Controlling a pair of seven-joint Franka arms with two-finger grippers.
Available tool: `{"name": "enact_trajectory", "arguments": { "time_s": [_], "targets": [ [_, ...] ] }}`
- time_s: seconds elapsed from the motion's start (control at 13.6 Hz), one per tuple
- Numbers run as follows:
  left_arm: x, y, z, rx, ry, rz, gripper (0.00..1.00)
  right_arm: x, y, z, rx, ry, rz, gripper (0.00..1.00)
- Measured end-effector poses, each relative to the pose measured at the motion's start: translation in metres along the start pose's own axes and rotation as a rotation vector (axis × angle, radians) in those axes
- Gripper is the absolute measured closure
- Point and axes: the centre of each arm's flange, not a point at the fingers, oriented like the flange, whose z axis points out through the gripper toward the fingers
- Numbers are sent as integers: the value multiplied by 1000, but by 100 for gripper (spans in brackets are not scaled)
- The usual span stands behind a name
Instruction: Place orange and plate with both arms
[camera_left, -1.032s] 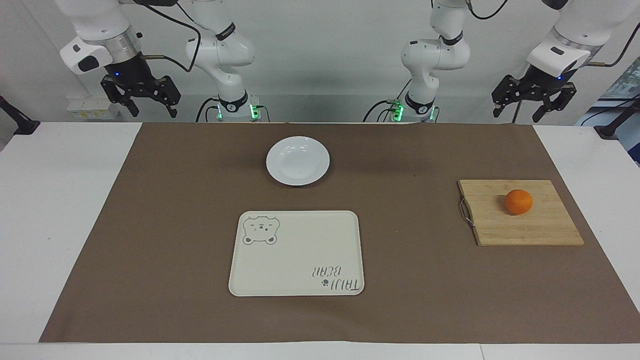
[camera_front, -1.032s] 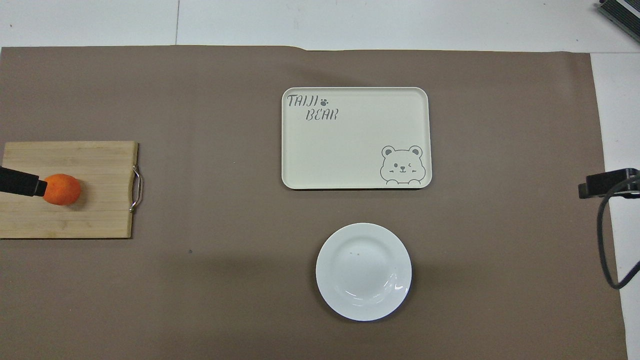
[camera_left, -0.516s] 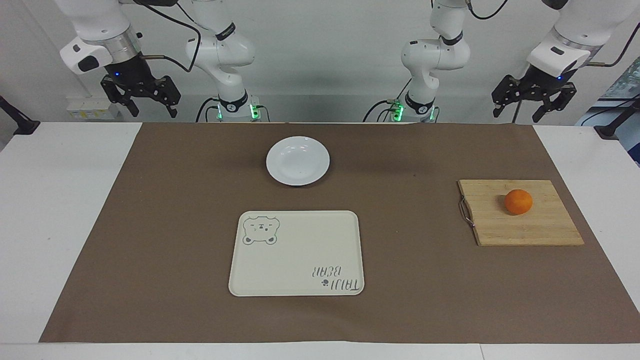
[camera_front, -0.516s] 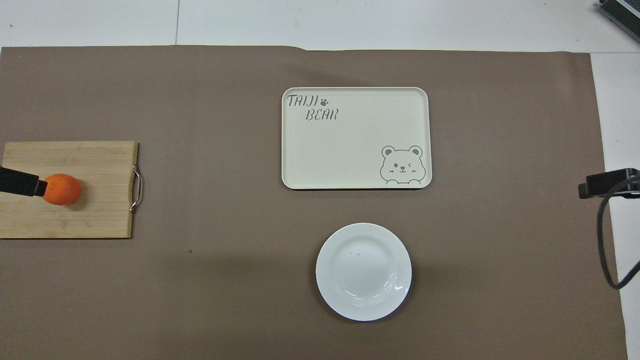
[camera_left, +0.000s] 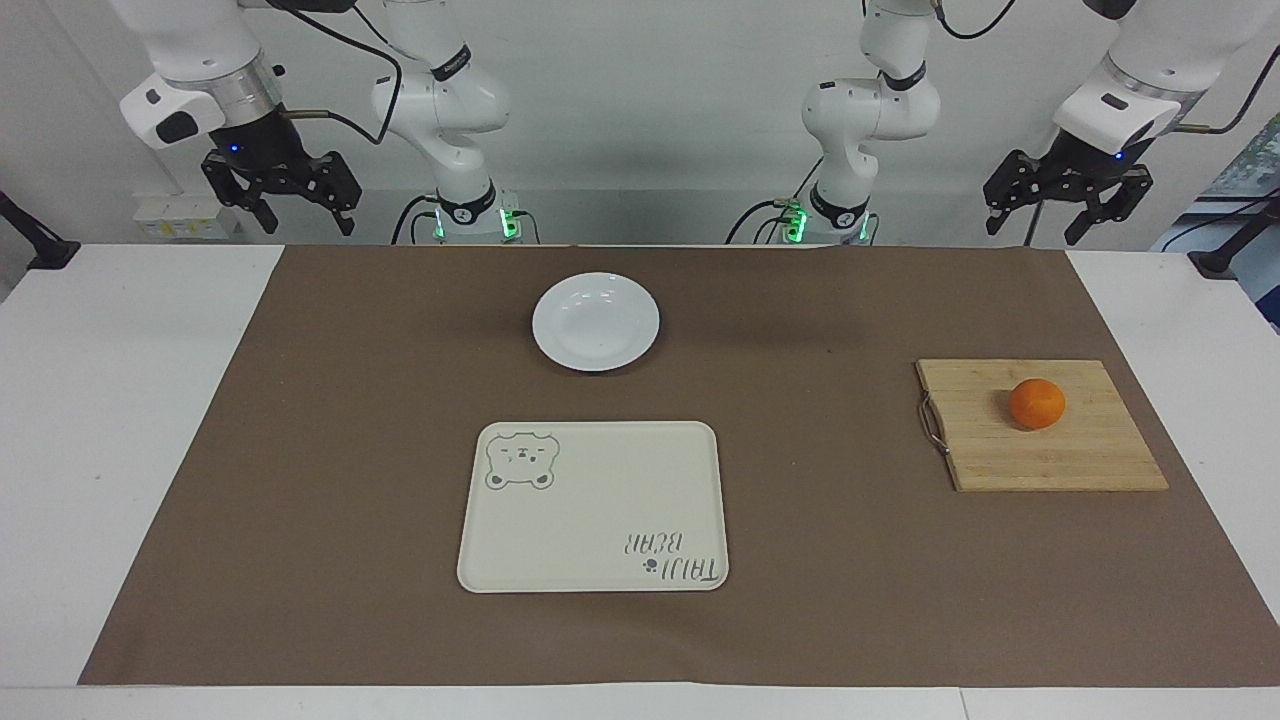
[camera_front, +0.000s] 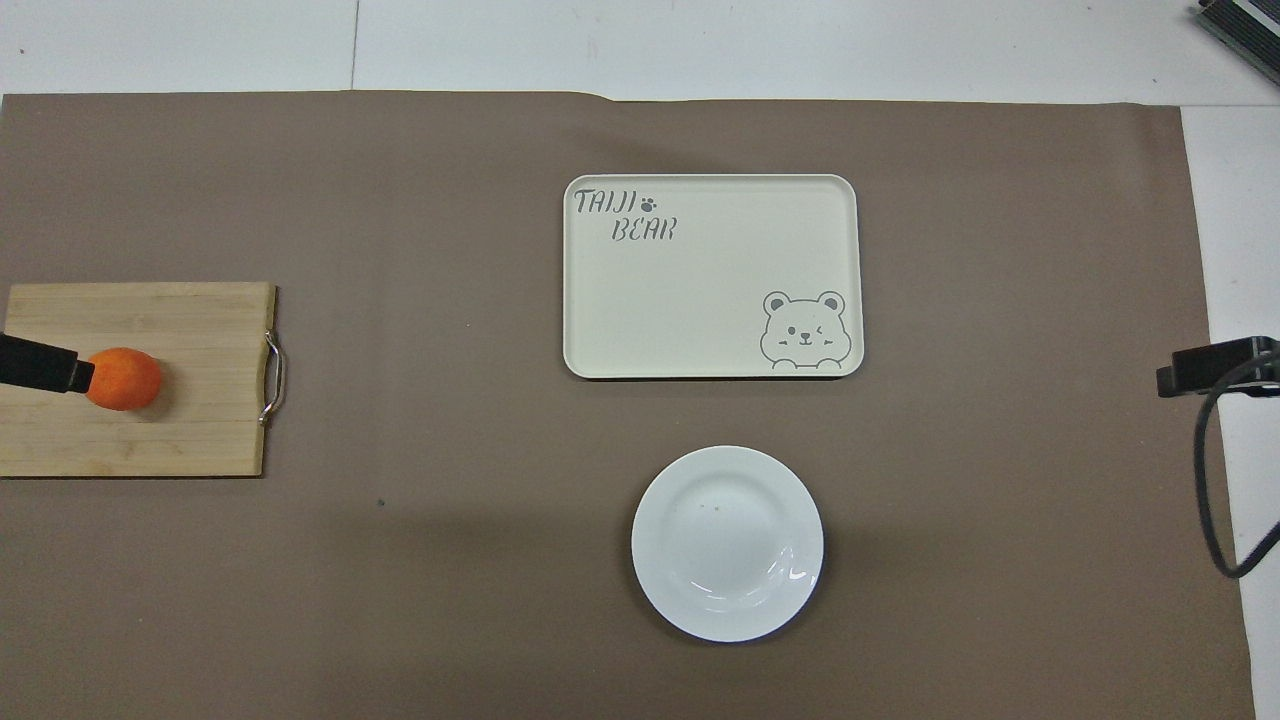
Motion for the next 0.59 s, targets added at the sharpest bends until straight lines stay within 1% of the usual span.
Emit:
{"name": "enact_trajectory", "arguments": {
  "time_s": [0.07,0.22,0.59],
  "targets": [
    [0,-1,0,1,5,-1,0,0,0,0,0,0,0,0],
    [5,-9,6,7,35,-5,0,0,0,0,0,0,0,0],
    [9,-58,55,12,51,-31,0,0,0,0,0,0,0,0]
  ]
}}
